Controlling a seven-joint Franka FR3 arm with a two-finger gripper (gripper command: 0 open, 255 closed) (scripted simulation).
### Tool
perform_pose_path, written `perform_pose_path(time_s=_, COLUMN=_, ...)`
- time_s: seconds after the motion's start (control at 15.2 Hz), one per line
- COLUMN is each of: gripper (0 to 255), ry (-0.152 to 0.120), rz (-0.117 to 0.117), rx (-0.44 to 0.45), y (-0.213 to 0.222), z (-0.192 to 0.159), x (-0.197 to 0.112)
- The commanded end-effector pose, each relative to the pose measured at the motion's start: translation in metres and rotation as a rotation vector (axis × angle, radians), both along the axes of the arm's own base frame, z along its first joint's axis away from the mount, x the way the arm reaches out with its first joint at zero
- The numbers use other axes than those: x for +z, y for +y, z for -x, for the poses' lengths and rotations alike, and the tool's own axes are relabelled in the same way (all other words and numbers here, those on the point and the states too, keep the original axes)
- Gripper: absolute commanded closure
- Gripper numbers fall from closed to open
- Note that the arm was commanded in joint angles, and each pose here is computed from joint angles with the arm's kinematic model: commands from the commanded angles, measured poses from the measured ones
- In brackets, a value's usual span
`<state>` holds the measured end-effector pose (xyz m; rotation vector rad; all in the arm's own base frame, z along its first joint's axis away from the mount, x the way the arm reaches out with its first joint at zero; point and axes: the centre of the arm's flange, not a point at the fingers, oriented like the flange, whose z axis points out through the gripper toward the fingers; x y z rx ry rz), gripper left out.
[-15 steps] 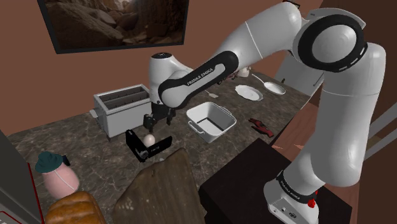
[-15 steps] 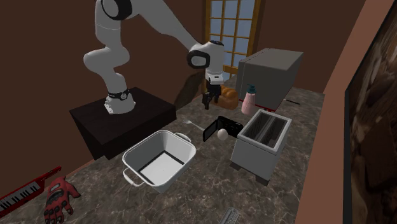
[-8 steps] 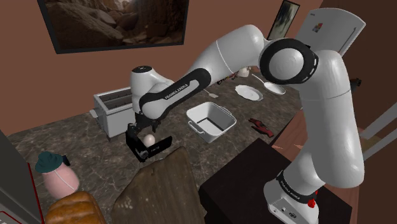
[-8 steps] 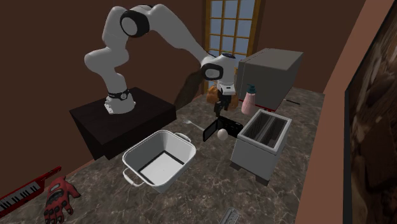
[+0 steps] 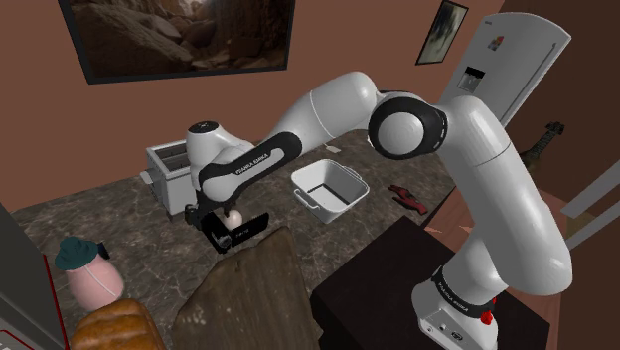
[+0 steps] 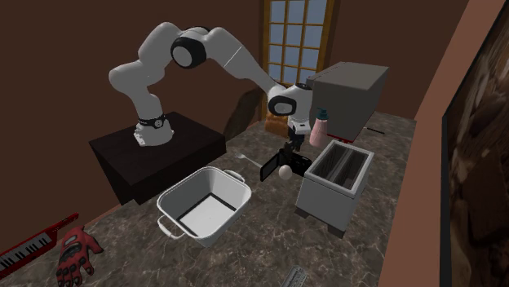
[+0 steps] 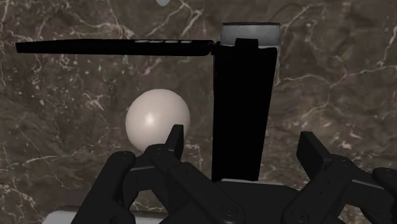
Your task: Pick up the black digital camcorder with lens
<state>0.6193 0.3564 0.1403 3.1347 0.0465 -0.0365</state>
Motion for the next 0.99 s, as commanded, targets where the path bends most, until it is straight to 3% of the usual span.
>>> perform_pose_path(time_s=0.0, gripper=0, ry=0.000, rz=0.000, rx=0.000, y=0.000, z=0.000, x=-0.011)
perform_pose_path(time_s=0.26, gripper=0, ry=0.000, rz=0.000, rx=0.000, y=0.000, z=0.000, x=-0.024)
perform_pose_path(time_s=0.33, gripper=255, ry=0.000, rz=0.000, rx=0.000, y=0.000, z=0.000, x=-0.024)
perform_pose_path(time_s=0.92, gripper=255, ry=0.000, rz=0.000, rx=0.000, y=0.000, z=0.000, x=-0.024)
